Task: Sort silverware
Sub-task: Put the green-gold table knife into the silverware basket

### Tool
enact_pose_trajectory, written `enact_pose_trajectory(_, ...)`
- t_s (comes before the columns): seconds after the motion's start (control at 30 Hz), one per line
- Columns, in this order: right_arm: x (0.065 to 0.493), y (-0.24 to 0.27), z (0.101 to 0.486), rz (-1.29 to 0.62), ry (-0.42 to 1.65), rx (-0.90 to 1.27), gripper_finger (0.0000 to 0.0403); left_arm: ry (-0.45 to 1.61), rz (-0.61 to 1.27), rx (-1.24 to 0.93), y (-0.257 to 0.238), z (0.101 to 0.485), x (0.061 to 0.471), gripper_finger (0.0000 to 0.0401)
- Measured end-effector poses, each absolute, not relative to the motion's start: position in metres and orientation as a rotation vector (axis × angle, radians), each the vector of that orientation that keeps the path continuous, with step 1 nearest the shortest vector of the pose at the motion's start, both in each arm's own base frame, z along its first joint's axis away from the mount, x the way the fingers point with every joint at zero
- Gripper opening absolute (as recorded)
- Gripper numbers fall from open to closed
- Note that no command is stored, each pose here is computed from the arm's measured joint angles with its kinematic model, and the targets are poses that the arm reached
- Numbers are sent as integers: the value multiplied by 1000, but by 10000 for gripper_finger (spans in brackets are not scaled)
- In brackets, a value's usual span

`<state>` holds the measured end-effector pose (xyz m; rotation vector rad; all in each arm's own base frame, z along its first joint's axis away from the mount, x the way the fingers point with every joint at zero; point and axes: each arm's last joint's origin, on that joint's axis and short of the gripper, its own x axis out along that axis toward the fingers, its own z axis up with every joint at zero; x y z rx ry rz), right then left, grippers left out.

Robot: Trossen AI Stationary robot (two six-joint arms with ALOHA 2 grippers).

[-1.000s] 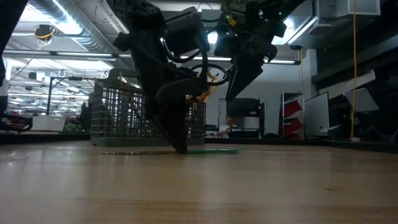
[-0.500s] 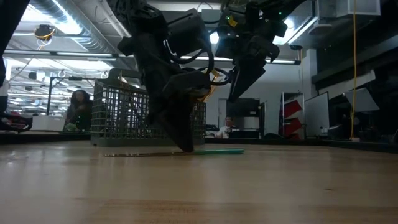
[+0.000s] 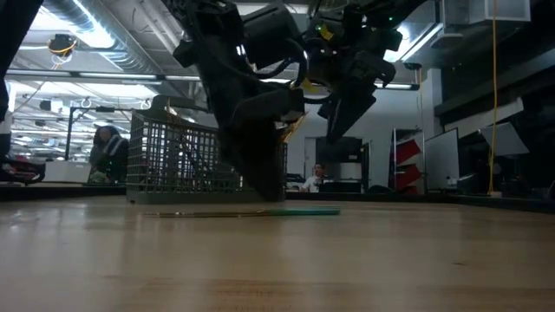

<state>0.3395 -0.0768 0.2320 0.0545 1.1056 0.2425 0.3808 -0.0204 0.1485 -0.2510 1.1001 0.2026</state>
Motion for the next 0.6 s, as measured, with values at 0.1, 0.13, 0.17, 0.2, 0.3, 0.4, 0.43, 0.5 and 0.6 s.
enact_pose_trajectory(0.1,336,-76,231,247,1139,67,122,1139,200,-227,-21,147,377,93)
enact_pose_trajectory(0.13,336,-76,231,248,1147,69,122,1144,198,-224,-22,147,377,91)
enact_pose_trajectory(0.17,335,-76,230,249,1155,72,122,1142,198,-223,-23,146,377,90)
enact_pose_trajectory(0.2,335,-76,230,249,1158,73,122,1141,197,-223,-23,146,378,89)
enact_pose_trajectory(0.3,335,-76,230,249,1157,72,122,1139,193,-222,-24,143,379,89)
enact_pose_trajectory(0.4,335,-76,230,248,1155,71,122,1141,194,-224,-25,143,379,89)
enact_pose_trajectory(0.43,335,-76,230,248,1154,71,122,1137,192,-224,-26,143,379,89)
enact_pose_trajectory(0.5,335,-76,230,248,1153,70,122,1139,186,-218,-27,143,379,89)
enact_pose_trajectory(0.6,335,-76,230,247,1150,70,122,1144,187,-198,-29,142,379,89)
